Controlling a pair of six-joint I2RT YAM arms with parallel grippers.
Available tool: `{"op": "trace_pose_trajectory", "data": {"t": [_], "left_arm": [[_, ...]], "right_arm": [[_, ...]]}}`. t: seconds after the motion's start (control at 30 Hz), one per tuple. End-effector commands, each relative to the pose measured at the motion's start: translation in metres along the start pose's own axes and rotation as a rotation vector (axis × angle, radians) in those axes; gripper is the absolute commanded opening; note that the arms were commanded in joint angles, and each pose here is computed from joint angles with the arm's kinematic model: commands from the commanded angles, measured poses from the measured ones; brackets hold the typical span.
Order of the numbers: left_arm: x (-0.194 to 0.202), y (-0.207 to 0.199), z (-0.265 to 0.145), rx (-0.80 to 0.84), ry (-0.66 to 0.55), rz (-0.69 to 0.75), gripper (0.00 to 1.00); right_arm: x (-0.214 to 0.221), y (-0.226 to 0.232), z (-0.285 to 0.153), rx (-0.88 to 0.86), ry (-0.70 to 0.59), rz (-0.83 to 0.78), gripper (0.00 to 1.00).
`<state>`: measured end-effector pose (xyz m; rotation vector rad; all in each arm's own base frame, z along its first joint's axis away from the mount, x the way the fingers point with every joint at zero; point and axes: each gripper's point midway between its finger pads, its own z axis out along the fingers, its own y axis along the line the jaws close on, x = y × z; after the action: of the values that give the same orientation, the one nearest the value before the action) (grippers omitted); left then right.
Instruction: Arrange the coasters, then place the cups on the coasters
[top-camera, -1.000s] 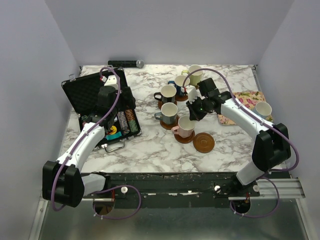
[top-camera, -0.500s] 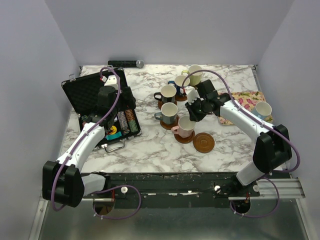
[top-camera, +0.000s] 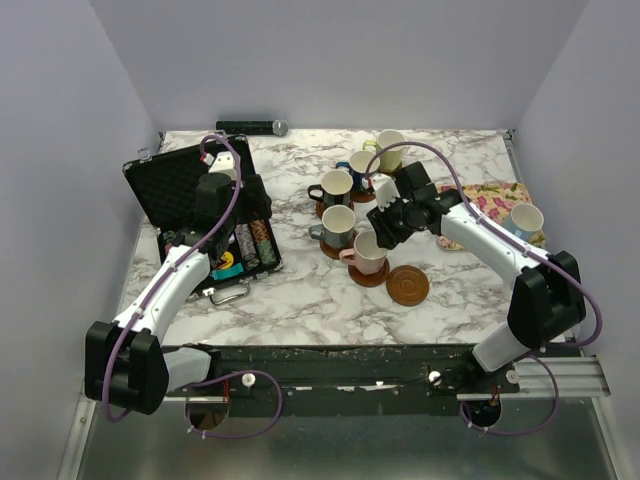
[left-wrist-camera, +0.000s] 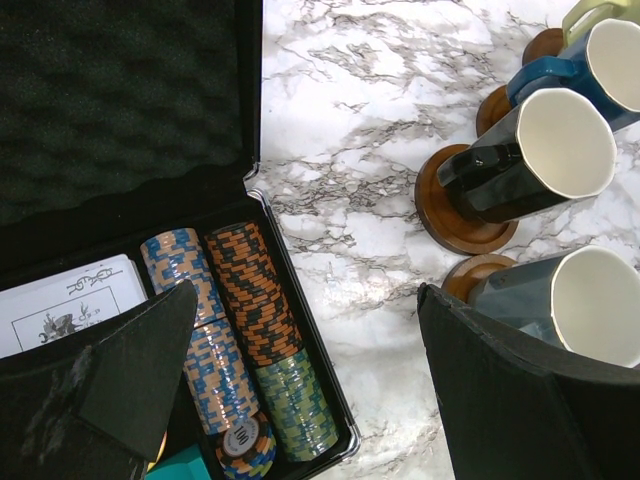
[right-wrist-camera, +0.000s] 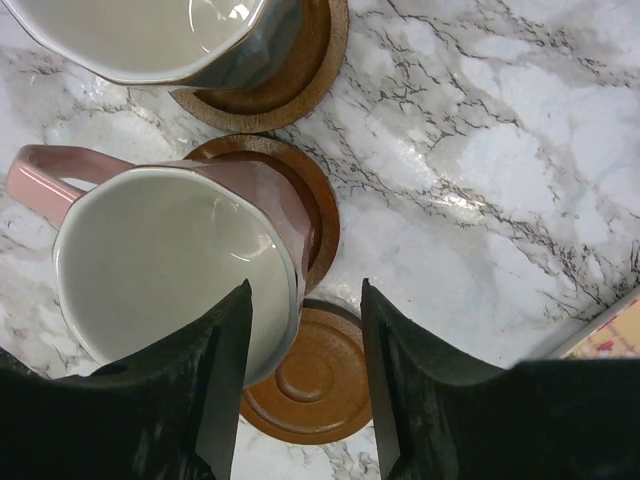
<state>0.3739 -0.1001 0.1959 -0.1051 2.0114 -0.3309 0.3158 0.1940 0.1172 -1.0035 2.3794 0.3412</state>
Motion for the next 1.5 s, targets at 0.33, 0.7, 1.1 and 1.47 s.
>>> {"op": "trace_pose_trajectory", "data": {"t": [0.33, 0.7, 1.1, 1.47], "left_arm": [[0.002, -0.001, -0.001, 0.017, -0.003, -0.011, 0.99], [0.002, 0.0, -0.001, 0.011, 0.0, -0.01, 0.99], [0.006, 0.0, -0.003, 0.014, 0.014, -0.009, 0.99], [0.013, 0.002, -0.009, 0.012, 0.022, -0.016, 0.99]], "right_arm": [[-0.043, -0.002, -0.046, 0.078, -0.246, 0.014, 0.59], [-0.024, -0.087, -0.078, 0.163, -0.389, 0.526, 0.57], [0.069, -0.072, 0.005, 0.008, 0.035, 0.896, 0.48], [0.109, -0.042, 0.033, -0.112, 0.222, 0.96, 0.47]]}}
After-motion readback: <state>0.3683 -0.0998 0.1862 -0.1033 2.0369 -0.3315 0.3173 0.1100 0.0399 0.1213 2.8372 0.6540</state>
